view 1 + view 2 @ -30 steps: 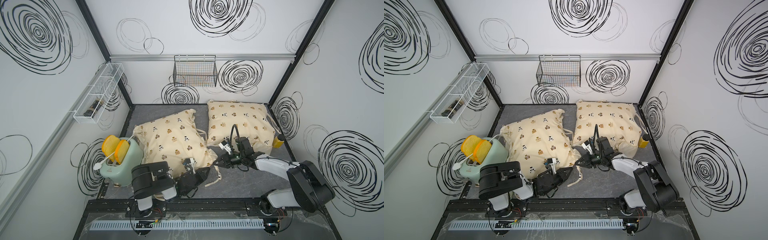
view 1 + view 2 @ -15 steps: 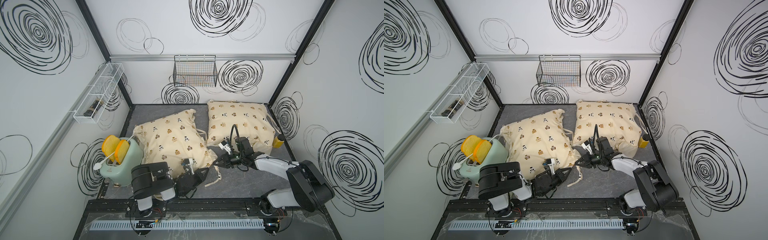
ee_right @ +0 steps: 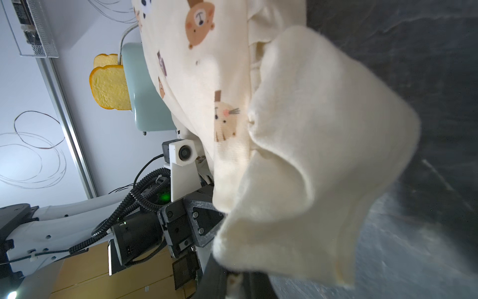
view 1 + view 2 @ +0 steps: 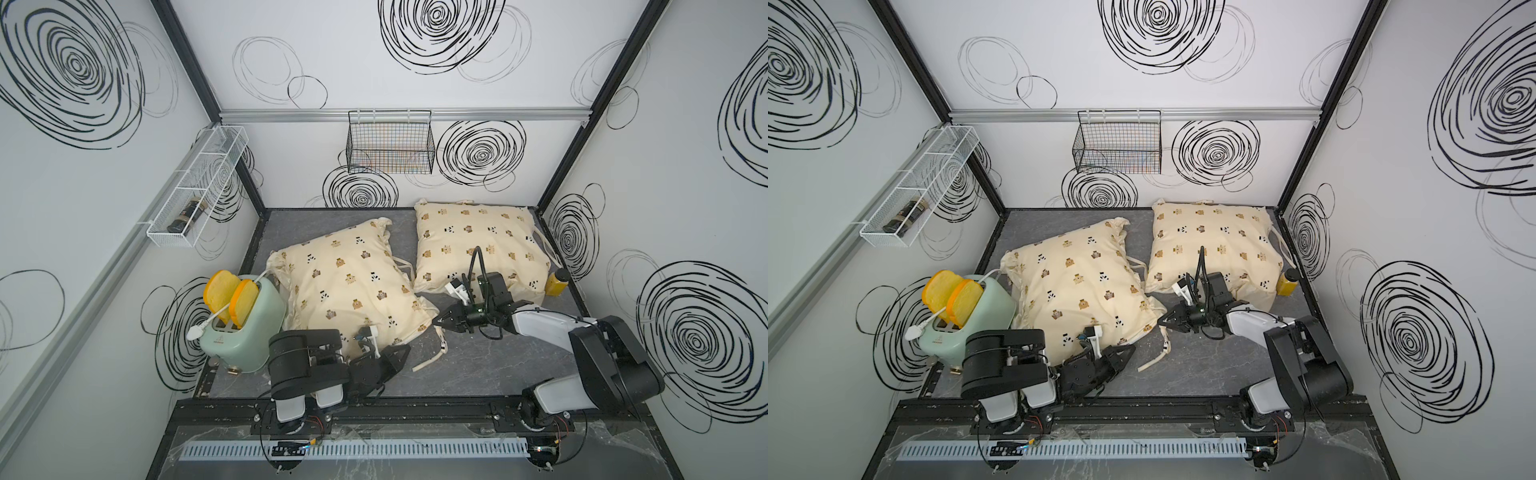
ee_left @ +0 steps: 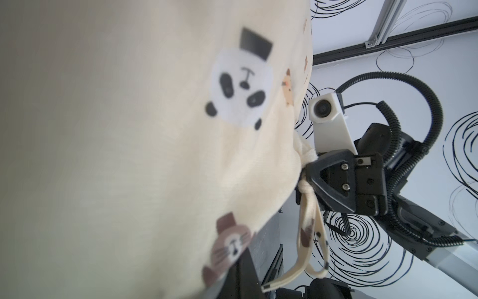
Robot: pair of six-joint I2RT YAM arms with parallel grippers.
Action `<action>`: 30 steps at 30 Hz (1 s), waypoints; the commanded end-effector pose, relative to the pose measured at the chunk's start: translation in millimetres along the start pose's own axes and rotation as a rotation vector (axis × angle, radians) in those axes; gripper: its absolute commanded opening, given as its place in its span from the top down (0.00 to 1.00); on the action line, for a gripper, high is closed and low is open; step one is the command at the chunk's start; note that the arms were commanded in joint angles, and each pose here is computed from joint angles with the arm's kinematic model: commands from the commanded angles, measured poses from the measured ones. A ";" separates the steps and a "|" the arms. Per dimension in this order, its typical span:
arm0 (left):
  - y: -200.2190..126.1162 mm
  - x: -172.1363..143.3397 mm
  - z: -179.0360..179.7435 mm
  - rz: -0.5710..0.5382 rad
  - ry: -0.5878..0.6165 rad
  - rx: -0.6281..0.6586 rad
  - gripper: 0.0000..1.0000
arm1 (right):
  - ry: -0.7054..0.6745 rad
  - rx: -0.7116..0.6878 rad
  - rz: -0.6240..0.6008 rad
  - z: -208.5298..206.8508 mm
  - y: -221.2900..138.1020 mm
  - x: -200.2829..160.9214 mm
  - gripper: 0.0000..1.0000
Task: Zip up pillowcases
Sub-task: Zip the zipper on the pillowcase.
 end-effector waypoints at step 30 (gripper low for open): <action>-67.5 20.9 32.0 -0.041 -0.082 0.072 1.00 | -0.083 -0.191 -0.321 -2.9 -47.3 92.1 1.00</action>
Point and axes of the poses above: each gripper's point midway between its finger pads, its own y axis out along the fingers, its own z axis along the line the jaws close on, x = y × z, the point moved 7 cm from there along -y, back along the fingers, and after that the axes turned 5 degrees about y, right-handed, at the moved point
